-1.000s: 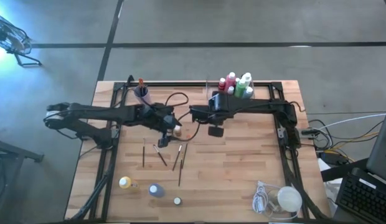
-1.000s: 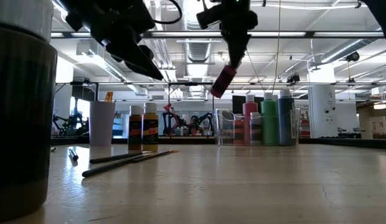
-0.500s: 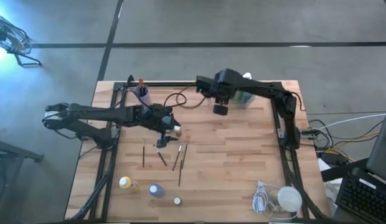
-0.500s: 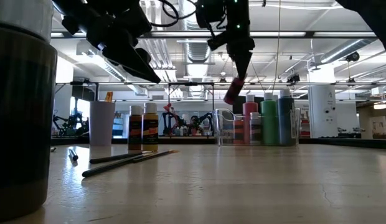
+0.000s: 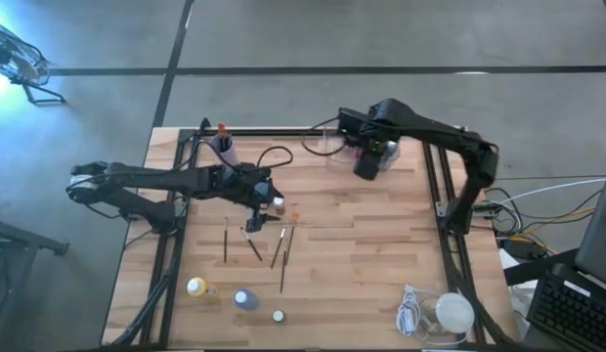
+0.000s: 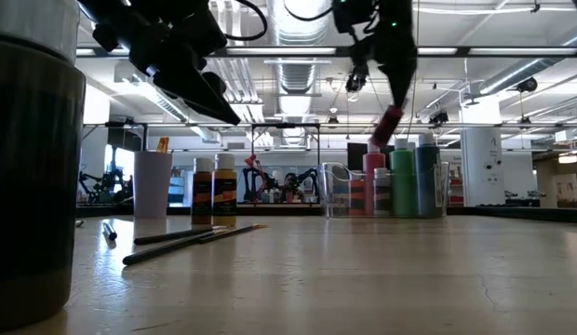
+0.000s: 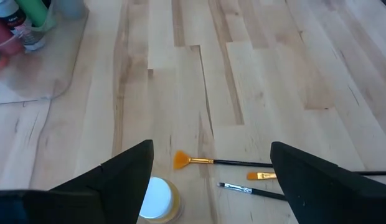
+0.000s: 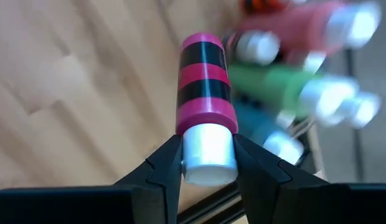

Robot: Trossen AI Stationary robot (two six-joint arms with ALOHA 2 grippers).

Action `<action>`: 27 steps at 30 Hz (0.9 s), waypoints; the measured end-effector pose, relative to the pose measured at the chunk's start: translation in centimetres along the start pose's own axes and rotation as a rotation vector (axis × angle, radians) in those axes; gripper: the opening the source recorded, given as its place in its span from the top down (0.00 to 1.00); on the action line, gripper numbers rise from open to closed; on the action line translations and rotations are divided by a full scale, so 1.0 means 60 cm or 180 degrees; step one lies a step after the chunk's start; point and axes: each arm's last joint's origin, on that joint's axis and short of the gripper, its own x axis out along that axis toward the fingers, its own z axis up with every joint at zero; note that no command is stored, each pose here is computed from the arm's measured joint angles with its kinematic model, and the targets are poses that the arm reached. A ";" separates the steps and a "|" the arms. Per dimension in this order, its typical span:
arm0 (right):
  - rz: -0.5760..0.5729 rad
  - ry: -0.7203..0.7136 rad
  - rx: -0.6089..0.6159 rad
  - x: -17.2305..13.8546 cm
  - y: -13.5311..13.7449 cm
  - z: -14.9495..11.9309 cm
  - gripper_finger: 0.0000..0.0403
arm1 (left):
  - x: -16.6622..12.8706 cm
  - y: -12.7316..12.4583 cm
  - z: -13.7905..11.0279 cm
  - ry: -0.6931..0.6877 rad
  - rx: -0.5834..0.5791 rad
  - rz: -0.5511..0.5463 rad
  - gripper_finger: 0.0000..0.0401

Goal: Pick & Place Paint Supplies
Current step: Put the pink paint bottle into the transparent bin

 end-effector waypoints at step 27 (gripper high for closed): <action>-0.0313 0.0247 -0.0169 0.044 -0.034 0.032 0.72 | 0.000 0.002 0.010 -0.0189 0.0073 0.0033 0.18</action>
